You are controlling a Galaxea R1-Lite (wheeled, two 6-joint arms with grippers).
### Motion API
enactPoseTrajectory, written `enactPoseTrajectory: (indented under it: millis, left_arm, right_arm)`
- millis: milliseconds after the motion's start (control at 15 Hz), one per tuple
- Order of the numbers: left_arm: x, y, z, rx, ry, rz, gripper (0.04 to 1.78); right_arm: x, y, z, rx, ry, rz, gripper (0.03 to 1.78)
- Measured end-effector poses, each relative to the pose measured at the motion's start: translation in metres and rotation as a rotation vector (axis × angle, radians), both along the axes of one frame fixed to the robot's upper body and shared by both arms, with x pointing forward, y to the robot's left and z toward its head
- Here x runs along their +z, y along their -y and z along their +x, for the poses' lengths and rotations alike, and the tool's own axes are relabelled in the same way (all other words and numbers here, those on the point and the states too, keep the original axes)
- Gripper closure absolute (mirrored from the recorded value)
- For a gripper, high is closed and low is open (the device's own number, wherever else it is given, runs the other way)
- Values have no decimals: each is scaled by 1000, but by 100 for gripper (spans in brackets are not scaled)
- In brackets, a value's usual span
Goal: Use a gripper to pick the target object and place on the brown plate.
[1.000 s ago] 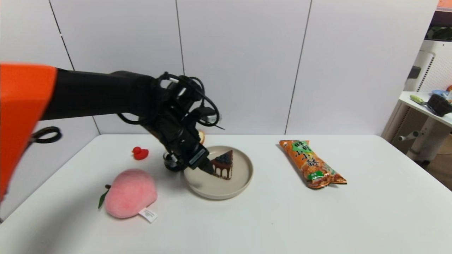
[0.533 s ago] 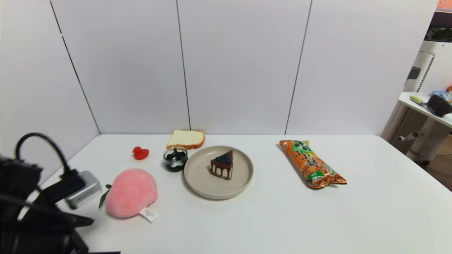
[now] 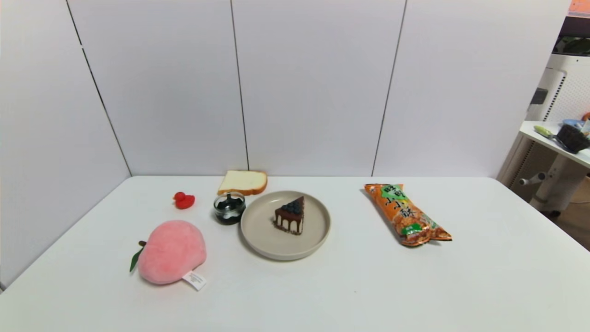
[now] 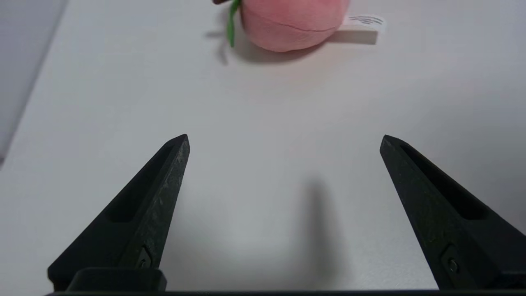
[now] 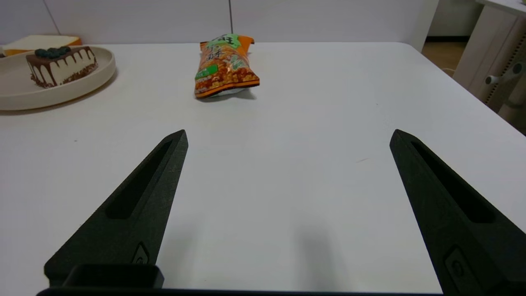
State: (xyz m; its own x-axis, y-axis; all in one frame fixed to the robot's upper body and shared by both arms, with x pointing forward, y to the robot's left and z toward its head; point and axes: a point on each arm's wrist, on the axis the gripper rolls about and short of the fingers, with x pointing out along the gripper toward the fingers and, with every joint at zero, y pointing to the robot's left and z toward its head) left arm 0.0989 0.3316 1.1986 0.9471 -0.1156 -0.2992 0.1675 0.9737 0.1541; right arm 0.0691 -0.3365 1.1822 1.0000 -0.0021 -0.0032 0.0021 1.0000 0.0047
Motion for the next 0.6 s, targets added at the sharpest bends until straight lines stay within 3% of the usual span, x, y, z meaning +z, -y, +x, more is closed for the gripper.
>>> enactPoseTrajectory:
  millis: [267,600]
  left_arm:
    - [-12,-1,-23,62,216,-23,13]
    - [-16,-2,-29,141,287,-190,13]
  right_arm:
    - [0,0,0,1,0,0,11]
    - [0,0,0,0,0,6,11]
